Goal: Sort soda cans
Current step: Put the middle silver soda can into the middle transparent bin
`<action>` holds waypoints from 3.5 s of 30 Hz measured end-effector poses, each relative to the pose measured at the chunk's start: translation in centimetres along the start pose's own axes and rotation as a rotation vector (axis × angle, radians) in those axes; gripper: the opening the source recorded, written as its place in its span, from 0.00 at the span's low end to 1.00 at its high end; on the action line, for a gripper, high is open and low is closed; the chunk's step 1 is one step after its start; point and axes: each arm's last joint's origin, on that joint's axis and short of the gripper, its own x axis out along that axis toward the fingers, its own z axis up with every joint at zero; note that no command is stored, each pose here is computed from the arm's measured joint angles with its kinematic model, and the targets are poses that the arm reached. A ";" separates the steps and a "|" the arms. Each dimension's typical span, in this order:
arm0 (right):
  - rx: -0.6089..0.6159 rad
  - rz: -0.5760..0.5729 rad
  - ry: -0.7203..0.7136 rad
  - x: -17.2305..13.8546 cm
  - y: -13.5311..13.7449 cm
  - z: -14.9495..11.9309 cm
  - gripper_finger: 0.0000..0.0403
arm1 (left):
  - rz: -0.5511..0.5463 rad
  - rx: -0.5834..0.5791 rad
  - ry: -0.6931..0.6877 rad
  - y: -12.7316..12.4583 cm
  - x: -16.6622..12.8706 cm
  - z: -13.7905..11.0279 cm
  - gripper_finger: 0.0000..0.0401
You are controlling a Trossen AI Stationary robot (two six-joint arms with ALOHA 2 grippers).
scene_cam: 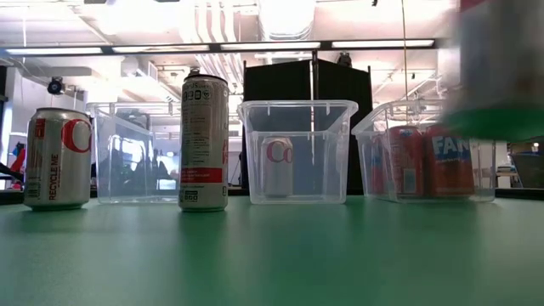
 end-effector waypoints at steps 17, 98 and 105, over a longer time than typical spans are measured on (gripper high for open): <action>-0.168 -0.057 0.113 4.8 -9.3 6.7 0.74 | -0.013 0.029 0.049 -0.5 -0.6 -0.8 0.95; 0.067 -0.180 -0.105 -1.4 -28.7 7.8 0.75 | -0.010 -0.022 0.060 -0.5 -0.8 -0.9 0.95; 0.029 -0.193 -0.126 1.3 -29.4 7.8 0.75 | -0.005 -0.011 0.059 -0.4 -0.7 -0.9 0.95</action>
